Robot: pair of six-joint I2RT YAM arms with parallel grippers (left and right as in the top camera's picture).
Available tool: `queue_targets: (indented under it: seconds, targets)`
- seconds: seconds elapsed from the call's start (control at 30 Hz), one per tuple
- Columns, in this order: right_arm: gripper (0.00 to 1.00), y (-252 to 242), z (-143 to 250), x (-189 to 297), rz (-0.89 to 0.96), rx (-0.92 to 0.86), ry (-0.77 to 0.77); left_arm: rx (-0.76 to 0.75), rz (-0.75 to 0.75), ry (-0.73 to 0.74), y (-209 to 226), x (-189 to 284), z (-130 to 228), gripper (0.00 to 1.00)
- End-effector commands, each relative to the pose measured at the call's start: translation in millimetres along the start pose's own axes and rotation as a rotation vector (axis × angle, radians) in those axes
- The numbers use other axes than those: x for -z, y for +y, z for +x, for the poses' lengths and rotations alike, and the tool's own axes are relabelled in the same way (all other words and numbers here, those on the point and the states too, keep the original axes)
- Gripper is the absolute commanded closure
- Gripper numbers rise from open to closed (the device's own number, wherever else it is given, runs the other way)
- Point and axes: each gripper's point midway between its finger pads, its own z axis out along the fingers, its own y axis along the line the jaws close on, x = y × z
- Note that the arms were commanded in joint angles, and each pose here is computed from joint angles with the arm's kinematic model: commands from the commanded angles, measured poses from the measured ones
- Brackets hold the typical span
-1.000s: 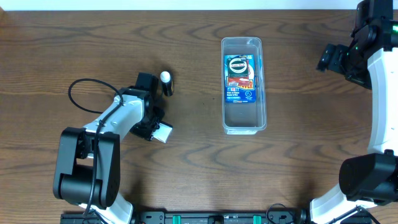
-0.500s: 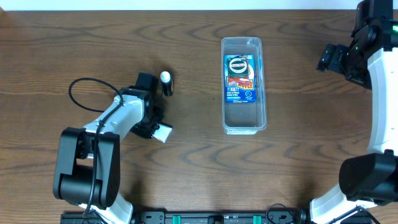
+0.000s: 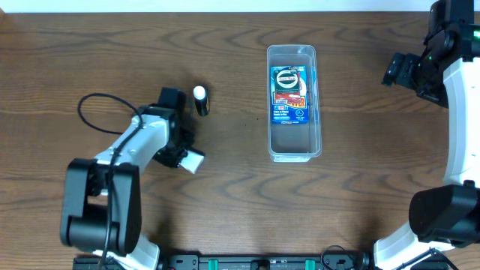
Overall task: Pack container
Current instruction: 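Close the left gripper on the Panadol box and lift it, then carry the Panadol box over the container and lower it in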
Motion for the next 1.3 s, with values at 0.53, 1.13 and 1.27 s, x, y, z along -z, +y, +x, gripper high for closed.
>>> queue_targets:
  seconds: [0.53, 1.13, 1.27]
  targets:
    - [0.01, -4, -1, -1, 0.009, -0.021, -0.001, -0.186, 0.611, -0.072, -43, 168, 36, 0.59]
    - [0.01, -4, -1, -1, 0.009, -0.021, -0.001, -0.646, 0.942, -0.247, -119, 221, 154, 0.58]
    - [0.01, -4, -1, -1, 0.009, -0.021, -0.001, -0.759, 0.953, -0.313, -138, 211, 175, 0.52]
